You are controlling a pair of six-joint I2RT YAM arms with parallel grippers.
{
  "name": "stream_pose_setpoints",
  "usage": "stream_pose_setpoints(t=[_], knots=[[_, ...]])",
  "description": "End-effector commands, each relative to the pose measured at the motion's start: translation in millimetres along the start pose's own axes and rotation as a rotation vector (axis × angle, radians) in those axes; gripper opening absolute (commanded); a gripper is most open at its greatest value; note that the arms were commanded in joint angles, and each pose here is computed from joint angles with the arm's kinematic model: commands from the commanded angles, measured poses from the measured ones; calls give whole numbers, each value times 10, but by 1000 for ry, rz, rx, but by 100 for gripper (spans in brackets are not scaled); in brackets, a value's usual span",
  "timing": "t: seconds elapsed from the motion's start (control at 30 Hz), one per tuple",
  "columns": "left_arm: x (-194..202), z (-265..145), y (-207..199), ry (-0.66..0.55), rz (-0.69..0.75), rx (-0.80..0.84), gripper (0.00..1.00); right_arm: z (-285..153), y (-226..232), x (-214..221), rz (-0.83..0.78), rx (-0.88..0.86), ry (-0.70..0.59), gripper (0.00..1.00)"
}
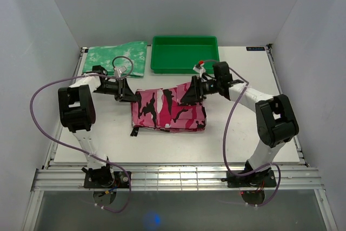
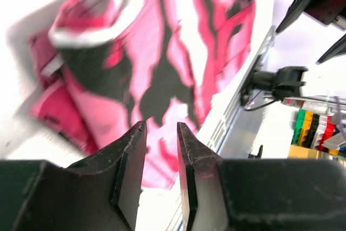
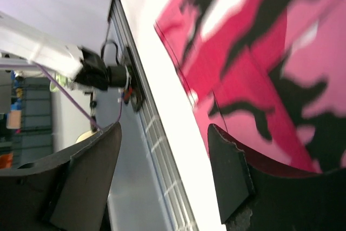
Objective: Fold and stack the trousers
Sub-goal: Fold the trousers
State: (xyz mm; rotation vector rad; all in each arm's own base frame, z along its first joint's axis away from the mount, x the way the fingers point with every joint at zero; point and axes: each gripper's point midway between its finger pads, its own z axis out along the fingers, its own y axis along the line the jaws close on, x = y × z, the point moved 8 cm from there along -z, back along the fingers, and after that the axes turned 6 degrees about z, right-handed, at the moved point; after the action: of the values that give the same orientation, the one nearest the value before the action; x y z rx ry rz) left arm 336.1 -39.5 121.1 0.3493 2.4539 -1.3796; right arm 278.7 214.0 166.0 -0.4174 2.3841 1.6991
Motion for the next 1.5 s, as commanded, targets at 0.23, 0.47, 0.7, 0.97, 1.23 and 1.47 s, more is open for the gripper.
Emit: stream_pose_setpoints(t=[0.23,0.47,0.7,0.97,1.23,1.47], knots=[[-434,292,237,-160,-159,10,42,-51,-502,-774,-64,64,-151,73],[-487,498,760,-132,-172,-113,42,95,-1077,-862,-83,185,-129,73],[-1182,66,327,-203,137,-172,48,-129,-455,-1215,-203,161,-192,79],[-516,-558,-358,-219,158,-502,98,-606,138,-433,-137,330,-266,90],[284,-520,-336,-188,-217,-430,98,-804,-61,257,221,453,-376,90],[382,-496,-175,-270,-238,-581,98,-827,-219,383,389,531,-368,90]])
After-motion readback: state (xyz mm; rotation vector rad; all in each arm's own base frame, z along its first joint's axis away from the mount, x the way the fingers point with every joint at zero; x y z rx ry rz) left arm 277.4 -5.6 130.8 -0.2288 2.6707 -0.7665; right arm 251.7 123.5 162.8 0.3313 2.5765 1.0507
